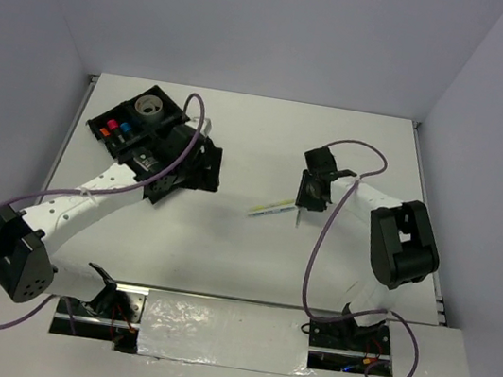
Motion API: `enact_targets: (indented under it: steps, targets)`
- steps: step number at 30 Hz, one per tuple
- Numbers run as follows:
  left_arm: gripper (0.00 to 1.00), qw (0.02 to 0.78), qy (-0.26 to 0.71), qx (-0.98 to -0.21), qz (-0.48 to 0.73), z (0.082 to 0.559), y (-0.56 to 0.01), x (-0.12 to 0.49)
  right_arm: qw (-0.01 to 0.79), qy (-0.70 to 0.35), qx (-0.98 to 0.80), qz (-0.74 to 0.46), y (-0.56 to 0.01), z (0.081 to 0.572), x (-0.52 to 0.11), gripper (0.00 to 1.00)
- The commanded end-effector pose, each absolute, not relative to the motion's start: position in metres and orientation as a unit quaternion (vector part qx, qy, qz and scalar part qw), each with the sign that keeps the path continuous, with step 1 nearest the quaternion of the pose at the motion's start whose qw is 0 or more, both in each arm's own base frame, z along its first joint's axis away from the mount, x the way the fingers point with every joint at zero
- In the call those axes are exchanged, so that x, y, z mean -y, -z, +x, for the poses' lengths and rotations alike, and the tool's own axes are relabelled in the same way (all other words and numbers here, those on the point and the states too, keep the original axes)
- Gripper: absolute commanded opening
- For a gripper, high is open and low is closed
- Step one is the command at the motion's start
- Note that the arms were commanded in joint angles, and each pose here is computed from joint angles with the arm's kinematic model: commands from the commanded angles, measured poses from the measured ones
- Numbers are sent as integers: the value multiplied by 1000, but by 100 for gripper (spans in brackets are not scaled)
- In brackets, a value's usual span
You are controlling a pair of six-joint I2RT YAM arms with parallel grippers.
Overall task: Sort the stationery into containers
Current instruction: Move the pen to the center of the board, then pick up the pen from the center of the board, then place the pen in the storage box.
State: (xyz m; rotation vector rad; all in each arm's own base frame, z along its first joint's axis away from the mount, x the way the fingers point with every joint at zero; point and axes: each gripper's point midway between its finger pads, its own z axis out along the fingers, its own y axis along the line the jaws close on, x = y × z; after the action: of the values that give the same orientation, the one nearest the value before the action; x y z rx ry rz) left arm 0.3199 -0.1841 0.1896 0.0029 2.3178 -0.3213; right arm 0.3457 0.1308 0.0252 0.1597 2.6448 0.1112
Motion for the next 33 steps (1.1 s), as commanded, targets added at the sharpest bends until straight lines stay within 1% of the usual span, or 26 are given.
enact_targets:
  steps: [1,4,8,11,15,16,17,18,19,21,22,23,25,26,27,28,29,30,33]
  targets:
    - [99,411,136,-902,0,308,-196,177,260,-22,-964,56,-27,360,-130,40]
    - [99,403,127,-906,-1,299,-185,171,247,-15,-967,57,-15,357,-129,36]
    - [99,399,133,-907,3,296,-185,173,248,-17,-967,64,-16,355,-129,34]
    - [99,398,143,-906,7,293,-187,177,241,-22,-968,62,-14,352,-130,27]
    - [99,404,200,-892,22,283,-203,196,232,-43,-970,66,-8,342,-131,0]
    - [99,404,217,-888,27,279,-205,202,237,-47,-968,69,-10,339,-130,0]
    - [99,414,264,-870,34,276,-221,216,242,-48,-966,71,-13,337,-130,0]
    - [99,419,288,-860,38,274,-228,222,249,-50,-965,72,-17,335,-130,0]
    - [99,408,319,-854,49,266,-227,232,274,-47,-957,79,-34,333,-126,0]
    - [99,426,378,-821,47,264,-249,247,303,-45,-950,60,-53,317,-138,0]
    - [99,419,395,-816,51,259,-244,252,323,-51,-943,57,-66,314,-144,0]
    - [99,421,429,-797,54,256,-256,261,358,-84,-929,45,-95,309,-156,0]
    - [99,419,452,-786,49,252,-254,265,378,-164,-911,-3,-115,289,-189,0]
    - [99,411,473,-778,44,247,-258,269,373,-287,-880,-59,-148,263,-224,0]
    - [99,416,490,-765,44,246,-260,273,382,-359,-847,-83,-159,251,-244,0]
    - [99,414,501,-759,40,245,-261,275,375,-410,-826,-100,-171,236,-255,0]
    - [99,405,514,-755,28,243,-262,277,383,-455,-795,-118,-192,223,-262,0]
    - [99,403,519,-753,25,242,-261,279,372,-495,-772,-141,-202,207,-273,0]
    - [99,403,541,-738,20,240,-266,283,373,-509,-760,-153,-214,195,-277,0]
